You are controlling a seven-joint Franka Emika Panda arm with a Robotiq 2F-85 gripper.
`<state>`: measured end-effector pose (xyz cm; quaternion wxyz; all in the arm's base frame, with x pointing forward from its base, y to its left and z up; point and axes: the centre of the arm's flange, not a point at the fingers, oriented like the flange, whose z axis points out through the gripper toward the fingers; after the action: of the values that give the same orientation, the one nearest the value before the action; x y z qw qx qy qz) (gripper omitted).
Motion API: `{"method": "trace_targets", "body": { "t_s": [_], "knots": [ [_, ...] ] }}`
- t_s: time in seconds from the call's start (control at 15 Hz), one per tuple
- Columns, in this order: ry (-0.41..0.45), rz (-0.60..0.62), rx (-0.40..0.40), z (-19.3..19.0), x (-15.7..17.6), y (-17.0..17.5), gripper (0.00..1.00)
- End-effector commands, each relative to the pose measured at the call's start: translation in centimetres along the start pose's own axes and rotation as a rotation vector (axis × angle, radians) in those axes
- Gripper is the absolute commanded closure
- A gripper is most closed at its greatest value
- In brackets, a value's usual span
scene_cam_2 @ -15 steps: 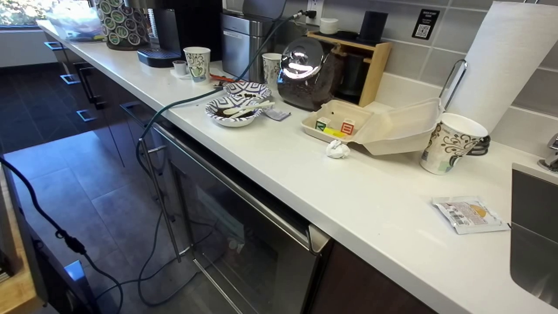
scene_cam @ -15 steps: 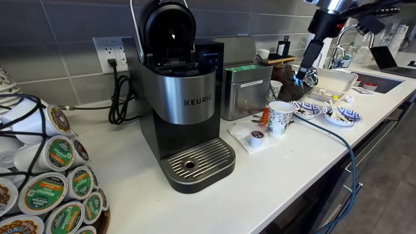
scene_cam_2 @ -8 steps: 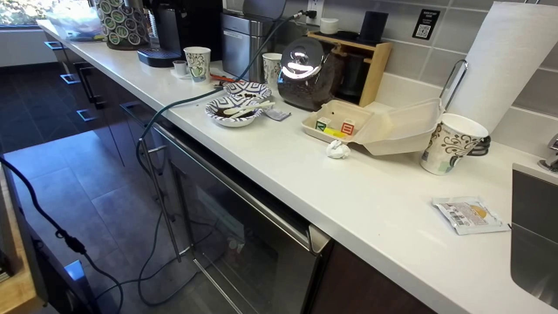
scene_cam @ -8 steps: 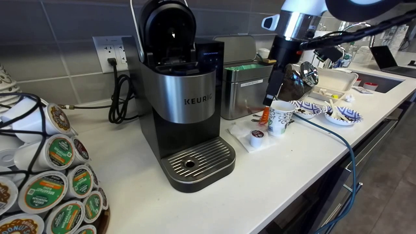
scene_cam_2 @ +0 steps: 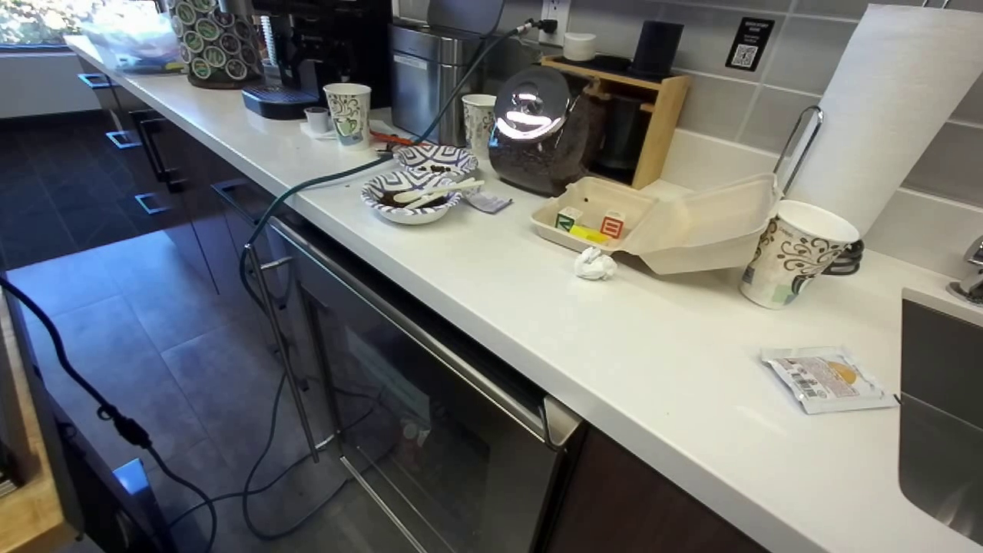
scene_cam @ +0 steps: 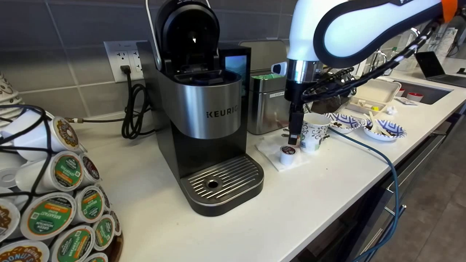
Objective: Place the creamer cup into the coffee machine
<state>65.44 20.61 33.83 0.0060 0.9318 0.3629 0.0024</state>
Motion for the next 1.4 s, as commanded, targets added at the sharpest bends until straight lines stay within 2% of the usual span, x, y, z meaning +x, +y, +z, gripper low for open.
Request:
{"method": "trace_targets", "body": {
  "t_s": [0.0, 0.07, 0.13, 0.33, 0.87, 1.0, 1.2, 1.33],
  "knots": [
    [-0.001, 0.0, 0.001, 0.1, 0.0, 0.0, 0.0],
    [0.0, 0.0, 0.0, 0.0, 0.0, 0.0, 0.0],
    [-0.033, 0.02, -0.014, 0.1, 0.3, -0.3, 0.0],
    [-0.087, 0.056, -0.027, 2.4, 2.1, -1.5, 0.0],
    [-0.112, 0.119, -0.11, 4.4, 2.6, -3.5, 0.02],
    [-0.112, 0.134, -0.12, 4.5, 2.7, -3.2, 0.08],
    [-0.117, 0.146, -0.127, 4.4, 2.6, -2.9, 0.32],
    [-0.118, 0.151, -0.132, 4.3, 2.5, -2.8, 0.52]
  ]
}}
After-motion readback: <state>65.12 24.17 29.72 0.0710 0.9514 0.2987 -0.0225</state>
